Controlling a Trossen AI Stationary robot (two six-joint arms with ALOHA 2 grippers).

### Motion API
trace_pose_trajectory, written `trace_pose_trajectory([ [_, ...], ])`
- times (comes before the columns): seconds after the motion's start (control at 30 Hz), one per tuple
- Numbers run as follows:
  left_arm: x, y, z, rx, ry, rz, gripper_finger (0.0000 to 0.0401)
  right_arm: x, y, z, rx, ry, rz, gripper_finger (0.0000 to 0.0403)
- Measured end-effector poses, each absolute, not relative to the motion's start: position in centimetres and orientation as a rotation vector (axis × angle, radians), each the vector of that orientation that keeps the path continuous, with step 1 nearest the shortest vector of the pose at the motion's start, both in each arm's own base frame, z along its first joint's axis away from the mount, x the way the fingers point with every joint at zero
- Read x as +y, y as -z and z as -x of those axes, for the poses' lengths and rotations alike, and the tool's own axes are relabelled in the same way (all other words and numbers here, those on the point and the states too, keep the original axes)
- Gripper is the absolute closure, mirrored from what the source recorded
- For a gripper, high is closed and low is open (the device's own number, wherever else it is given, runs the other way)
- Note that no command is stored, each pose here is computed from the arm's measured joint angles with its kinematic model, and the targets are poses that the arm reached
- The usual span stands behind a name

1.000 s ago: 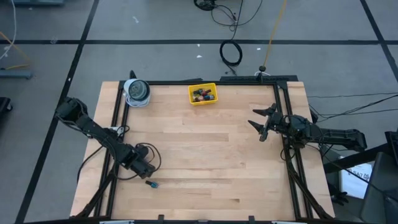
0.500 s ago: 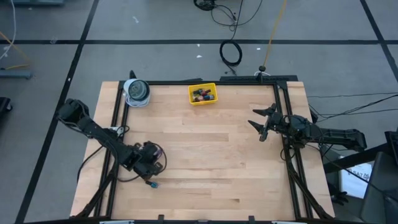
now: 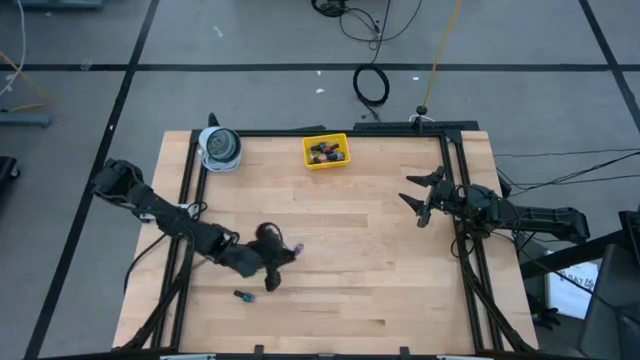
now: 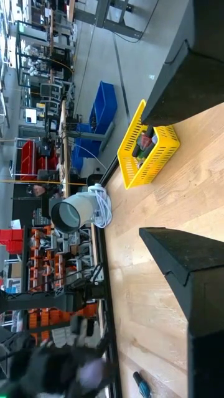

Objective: Pick & Place Nail Polish
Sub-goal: Put the purple nail polish bottle into the yellow bin

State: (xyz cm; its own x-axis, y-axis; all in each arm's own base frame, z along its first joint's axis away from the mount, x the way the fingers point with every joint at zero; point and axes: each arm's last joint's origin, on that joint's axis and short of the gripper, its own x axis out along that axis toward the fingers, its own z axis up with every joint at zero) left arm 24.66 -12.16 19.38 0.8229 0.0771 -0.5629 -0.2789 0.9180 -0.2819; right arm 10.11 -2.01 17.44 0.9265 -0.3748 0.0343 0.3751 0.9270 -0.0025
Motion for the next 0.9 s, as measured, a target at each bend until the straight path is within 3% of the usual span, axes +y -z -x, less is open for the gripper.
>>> trace_pose_trajectory([
  [0.2, -12.7, -23.0, -26.6, 0.263, 0.131, 0.246, 0.0368, -2.0, -17.4, -10.1, -0.034, 0.384, 0.009, 0.0135],
  [0.43, -13.0, -25.6, -26.9, 0.07, 0.593, 0.311, 0.0364, -2.0, -17.4, -10.1, -0.034, 0.384, 0.009, 0.0135],
  [0.9, -13.0, -25.7, -26.9, 0.064, 0.587, 0.318, 0.0366, -2.0, -17.4, -10.1, -0.034, 0.384, 0.009, 0.0135],
])
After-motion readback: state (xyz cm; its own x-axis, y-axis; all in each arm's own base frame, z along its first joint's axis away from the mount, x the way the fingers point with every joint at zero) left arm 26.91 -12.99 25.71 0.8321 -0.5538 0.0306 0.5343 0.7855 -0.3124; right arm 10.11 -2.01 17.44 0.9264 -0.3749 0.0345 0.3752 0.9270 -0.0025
